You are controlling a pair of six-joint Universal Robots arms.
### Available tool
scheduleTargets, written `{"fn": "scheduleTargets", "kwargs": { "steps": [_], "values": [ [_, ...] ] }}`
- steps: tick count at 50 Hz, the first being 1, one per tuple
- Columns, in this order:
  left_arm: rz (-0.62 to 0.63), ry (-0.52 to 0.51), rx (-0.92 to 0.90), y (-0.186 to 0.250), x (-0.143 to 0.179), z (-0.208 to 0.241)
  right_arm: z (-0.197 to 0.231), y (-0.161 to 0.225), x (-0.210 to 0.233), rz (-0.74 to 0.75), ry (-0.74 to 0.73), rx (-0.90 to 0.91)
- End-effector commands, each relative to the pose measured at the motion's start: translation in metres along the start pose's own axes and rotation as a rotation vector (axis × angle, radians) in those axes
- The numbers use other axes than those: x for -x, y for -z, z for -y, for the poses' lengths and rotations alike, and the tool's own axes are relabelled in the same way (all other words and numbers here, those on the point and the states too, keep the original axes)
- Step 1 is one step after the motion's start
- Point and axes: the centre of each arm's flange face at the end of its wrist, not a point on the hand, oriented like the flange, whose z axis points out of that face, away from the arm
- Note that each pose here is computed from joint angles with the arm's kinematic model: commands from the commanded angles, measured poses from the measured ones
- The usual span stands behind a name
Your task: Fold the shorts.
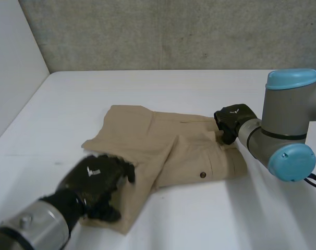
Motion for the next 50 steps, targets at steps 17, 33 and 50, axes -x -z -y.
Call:
{"fn": "scheduleTargets", "kwargs": {
  "steps": [17,33,50],
  "values": [
    [0.241,0.057,0.058,-0.043,-0.004,-0.045,-0.005,-0.002,0.012,0.030,-0.030,0.006],
    [0.270,0.052,0.012,-0.057,-0.001,-0.045,-0.006,-0.001,0.015,0.035,-0.021,0.002],
    [0.279,0.032,0.040,-0.072,0.000,-0.057,-0.006,-0.001,0.016,0.031,-0.012,-0.011]
  ]
}}
